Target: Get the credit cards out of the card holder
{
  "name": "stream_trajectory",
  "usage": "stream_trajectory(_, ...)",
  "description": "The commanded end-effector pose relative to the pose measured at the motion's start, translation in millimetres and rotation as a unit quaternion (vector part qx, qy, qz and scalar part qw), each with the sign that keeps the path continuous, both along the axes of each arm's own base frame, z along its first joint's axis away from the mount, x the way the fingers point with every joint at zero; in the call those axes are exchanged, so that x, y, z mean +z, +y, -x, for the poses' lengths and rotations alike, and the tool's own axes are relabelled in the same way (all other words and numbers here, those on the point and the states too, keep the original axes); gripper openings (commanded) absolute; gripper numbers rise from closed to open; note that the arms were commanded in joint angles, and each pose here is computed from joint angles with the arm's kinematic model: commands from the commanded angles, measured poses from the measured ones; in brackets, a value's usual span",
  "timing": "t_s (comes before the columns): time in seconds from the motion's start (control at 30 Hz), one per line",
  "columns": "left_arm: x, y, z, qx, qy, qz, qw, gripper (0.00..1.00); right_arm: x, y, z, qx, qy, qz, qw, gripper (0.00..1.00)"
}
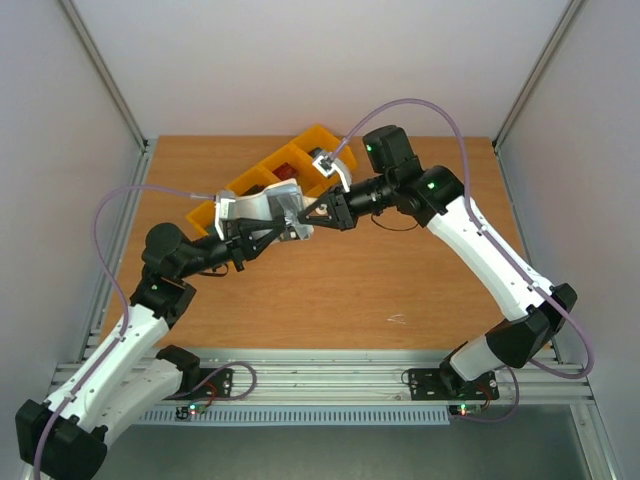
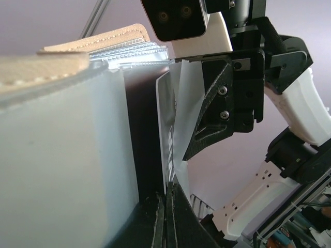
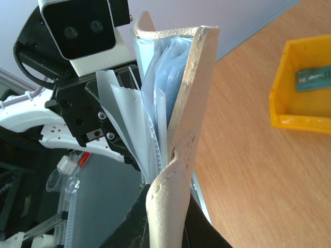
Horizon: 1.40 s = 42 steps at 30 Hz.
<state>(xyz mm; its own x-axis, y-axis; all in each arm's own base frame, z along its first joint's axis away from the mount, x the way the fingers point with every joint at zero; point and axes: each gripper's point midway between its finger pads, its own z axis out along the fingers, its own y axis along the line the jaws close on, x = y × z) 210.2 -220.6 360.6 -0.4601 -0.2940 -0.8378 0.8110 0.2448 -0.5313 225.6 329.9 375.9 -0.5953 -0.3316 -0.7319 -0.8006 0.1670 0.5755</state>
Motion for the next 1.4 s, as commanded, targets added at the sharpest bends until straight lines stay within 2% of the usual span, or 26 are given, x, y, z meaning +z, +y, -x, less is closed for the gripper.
stream_trajectory(0.0,-23.8,13.5,-20.8,0.064,0.017,-0.025,0.997,0.00,16.3,-30.1,2.2,-0.028,-0.008,-0.012,0.999,0.03)
stream_trajectory(0.3,-41.4,11.7,-26.3,0.067,0.012,-0.048,0.997,0.00,5.5,-33.3,-13.0,-0.038,0.034,-0.033,0.998,0.02)
stream_trajectory(0.43,-41.4,11.1,-27.2,0.065,0.013,-0.048,0.997,0.00,-6.5,-33.4,-18.5,-0.046,0.038,-0.022,0.998,0.01)
stream_trajectory(0.53,-44.6,13.1,-28.9,0.075,0.017,-0.058,0.995,0.00,-29.3,-42.8,-36.5,-0.087,0.064,0.002,0.994,0.01)
stream_trajectory(0.6,-47.9,13.9,-28.9,0.077,0.019,-0.069,0.994,0.00,-53.1,-55.6,-54.6,-0.134,0.101,0.029,0.985,0.01)
stream_trajectory(0.67,-52.4,13.6,-25.7,0.071,0.006,-0.089,0.993,0.00,-89.3,-70.2,-70.2,-0.187,0.141,0.085,0.969,0.01)
stream_trajectory(0.77,-65.9,15.5,-25.4,0.075,-0.013,-0.131,0.988,0.00,-146.2,-78.3,-72.5,-0.208,0.212,0.159,0.942,0.01)
stream_trajectory(0.93,-85.3,21.8,-30.2,0.094,-0.014,-0.177,0.980,0.00,-219.3,-68.4,-61.8,-0.191,0.320,0.165,0.913,0.01)
stream_trajectory(1.17,-85.6,17.1,-25.2,0.066,0.003,-0.166,0.984,0.00,-287.9,-71.8,-51.1,-0.188,0.395,0.208,0.875,0.01)
stream_trajectory(1.2,-86.2,16.7,-24.9,0.064,0.004,-0.167,0.984,0.00,-295.2,-75.5,-50.0,-0.192,0.399,0.223,0.868,0.06)
stream_trajectory(1.23,-85.9,16.3,-24.6,0.061,0.004,-0.167,0.984,0.00,-301.9,-81.1,-48.8,-0.200,0.402,0.240,0.861,0.16)
stream_trajectory(1.3,-84.9,14.9,-22.5,0.054,0.002,-0.167,0.984,0.00,-311.2,-96.9,-48.8,-0.223,0.406,0.276,0.842,0.41)
stream_trajectory(1.37,-84.1,13.0,-19.4,0.042,0.000,-0.167,0.985,0.00,-306.7,-111.2,-51.4,-0.242,0.395,0.295,0.835,0.54)
